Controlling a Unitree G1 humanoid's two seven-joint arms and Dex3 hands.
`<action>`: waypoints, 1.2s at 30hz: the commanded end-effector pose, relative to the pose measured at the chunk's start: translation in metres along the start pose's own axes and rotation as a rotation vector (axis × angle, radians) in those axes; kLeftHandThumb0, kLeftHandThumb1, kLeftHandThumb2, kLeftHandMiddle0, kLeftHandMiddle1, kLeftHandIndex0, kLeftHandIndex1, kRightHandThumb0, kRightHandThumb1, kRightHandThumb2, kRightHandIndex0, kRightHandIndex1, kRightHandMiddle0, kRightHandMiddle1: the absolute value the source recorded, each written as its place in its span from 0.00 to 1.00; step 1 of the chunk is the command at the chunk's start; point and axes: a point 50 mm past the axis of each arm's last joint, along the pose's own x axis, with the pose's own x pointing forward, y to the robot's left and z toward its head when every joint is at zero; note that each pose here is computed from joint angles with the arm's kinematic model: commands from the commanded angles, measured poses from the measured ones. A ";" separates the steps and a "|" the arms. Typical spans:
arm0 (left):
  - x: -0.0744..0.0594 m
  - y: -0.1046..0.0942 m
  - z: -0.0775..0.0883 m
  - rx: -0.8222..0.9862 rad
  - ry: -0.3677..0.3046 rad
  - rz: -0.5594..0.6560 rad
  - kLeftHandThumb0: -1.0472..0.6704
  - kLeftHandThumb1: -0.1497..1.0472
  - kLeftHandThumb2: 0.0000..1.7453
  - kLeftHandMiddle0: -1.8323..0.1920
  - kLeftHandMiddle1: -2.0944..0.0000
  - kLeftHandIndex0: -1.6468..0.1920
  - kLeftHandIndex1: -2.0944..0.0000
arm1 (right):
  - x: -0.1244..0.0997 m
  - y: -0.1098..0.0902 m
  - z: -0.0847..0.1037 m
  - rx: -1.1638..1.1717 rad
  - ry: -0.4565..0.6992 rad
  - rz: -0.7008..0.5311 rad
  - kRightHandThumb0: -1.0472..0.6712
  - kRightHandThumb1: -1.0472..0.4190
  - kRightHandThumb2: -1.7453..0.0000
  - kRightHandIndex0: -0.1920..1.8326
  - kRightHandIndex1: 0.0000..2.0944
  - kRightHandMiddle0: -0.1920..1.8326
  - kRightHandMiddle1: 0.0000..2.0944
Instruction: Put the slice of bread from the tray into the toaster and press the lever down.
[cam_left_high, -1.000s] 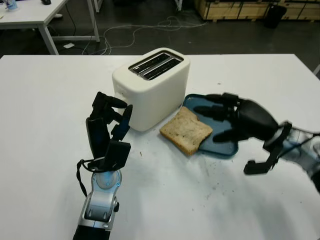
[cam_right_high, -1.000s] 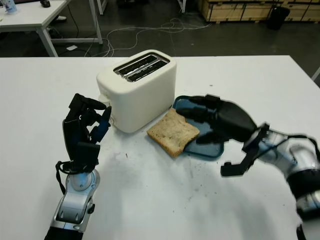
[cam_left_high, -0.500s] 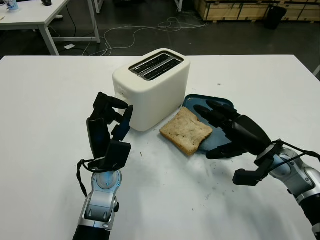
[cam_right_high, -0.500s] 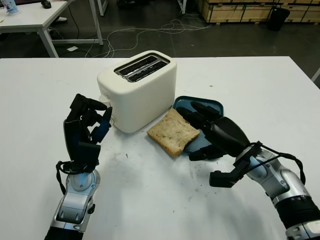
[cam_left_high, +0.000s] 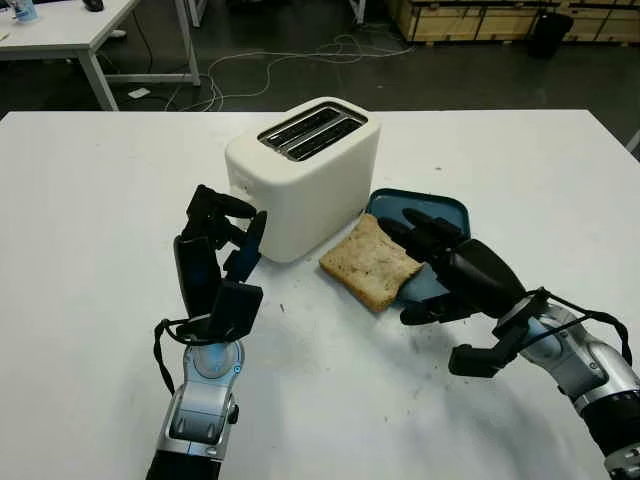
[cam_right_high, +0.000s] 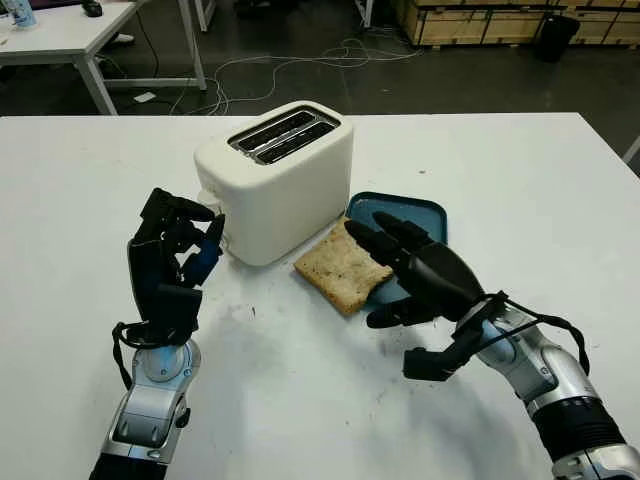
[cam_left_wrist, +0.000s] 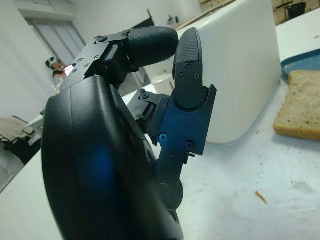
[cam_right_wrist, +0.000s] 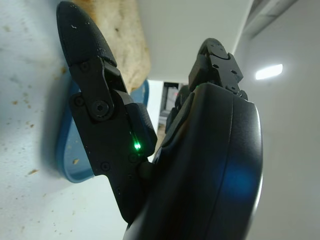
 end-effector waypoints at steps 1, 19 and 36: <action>0.001 -0.007 0.005 -0.044 -0.005 0.015 0.35 0.89 0.16 0.52 0.17 0.65 0.17 | 0.002 0.001 -0.001 -0.051 -0.007 -0.007 0.11 0.15 1.00 0.10 0.00 0.12 0.01; 0.005 -0.007 0.010 -0.043 -0.034 0.009 0.35 0.89 0.16 0.52 0.17 0.64 0.17 | 0.018 0.016 0.008 -0.349 -0.069 -0.010 0.25 0.17 0.99 0.16 0.02 0.19 0.02; 0.003 -0.008 0.013 -0.053 -0.042 0.013 0.35 0.89 0.16 0.52 0.17 0.65 0.17 | 0.044 0.013 0.030 -0.342 0.023 -0.078 0.31 0.09 0.97 0.26 0.06 0.28 0.04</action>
